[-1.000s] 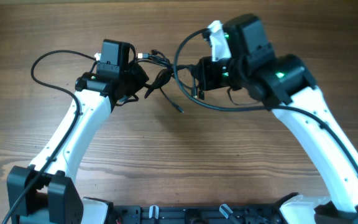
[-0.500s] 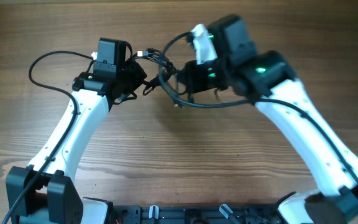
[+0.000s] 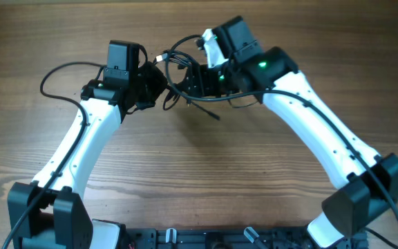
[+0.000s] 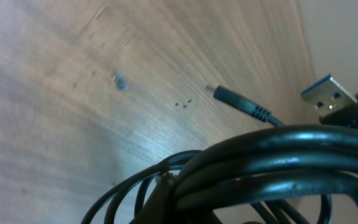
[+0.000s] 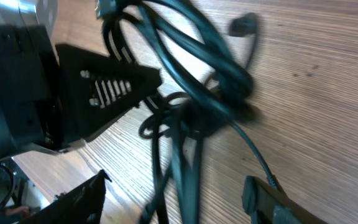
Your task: Untangle cables
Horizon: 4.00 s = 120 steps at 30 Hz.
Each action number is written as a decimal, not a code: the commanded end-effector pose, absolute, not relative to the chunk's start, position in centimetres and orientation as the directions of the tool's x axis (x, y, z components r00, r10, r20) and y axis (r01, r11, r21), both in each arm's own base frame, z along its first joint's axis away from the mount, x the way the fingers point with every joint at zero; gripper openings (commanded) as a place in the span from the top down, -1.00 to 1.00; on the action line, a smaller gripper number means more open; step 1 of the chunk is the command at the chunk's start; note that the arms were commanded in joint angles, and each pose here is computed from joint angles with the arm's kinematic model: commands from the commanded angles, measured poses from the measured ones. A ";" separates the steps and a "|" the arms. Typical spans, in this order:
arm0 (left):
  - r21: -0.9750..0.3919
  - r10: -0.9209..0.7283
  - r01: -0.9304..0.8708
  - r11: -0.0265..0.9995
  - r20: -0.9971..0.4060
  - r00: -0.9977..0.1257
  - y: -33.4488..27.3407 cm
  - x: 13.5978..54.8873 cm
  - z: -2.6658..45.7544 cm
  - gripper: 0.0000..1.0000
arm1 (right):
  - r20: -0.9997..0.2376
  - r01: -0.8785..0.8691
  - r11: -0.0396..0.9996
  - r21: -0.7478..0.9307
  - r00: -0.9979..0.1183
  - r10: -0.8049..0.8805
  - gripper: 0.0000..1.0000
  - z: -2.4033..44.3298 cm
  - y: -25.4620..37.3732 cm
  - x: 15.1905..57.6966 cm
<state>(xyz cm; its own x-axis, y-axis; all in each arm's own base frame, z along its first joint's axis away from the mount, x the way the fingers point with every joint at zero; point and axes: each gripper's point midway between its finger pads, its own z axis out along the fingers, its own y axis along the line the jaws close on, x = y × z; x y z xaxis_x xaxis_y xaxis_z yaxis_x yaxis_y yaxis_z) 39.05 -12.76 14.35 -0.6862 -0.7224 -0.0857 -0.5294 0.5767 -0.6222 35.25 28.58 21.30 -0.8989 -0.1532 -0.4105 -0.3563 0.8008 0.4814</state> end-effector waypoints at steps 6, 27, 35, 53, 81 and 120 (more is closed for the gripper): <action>-0.413 -0.918 -0.907 -0.085 0.386 -0.090 -12.7 36.8 13.3 0.92 | -0.482 -0.417 0.785 0.459 -0.859 -0.174 -0.47 24.6 29.5 33.4; -0.261 -0.683 -0.945 -0.198 0.728 -0.058 -14.3 35.8 16.6 0.92 | -0.559 -0.691 0.645 0.326 -0.691 -0.458 -0.31 19.2 32.2 34.4; -0.261 -0.679 -0.946 -0.194 0.731 -0.063 -14.4 35.8 16.7 0.92 | -0.535 -0.684 0.651 0.330 -0.703 -0.468 -0.15 16.4 33.0 35.5; -0.258 -0.890 -0.923 -0.285 0.428 0.155 -7.6 35.5 12.2 0.92 | -0.663 -0.655 0.580 0.484 -0.707 -0.245 0.91 30.5 27.2 32.4; -0.340 -0.939 -0.940 -0.028 0.331 -0.092 -5.7 34.8 11.8 0.92 | -0.611 -0.672 0.572 0.471 -0.716 -0.338 -0.02 27.6 20.4 32.4; -0.182 -0.698 -0.921 -0.346 0.705 0.123 -9.7 36.3 15.5 0.92 | -0.152 -0.029 0.859 0.511 -0.987 0.057 0.11 8.1 33.4 37.7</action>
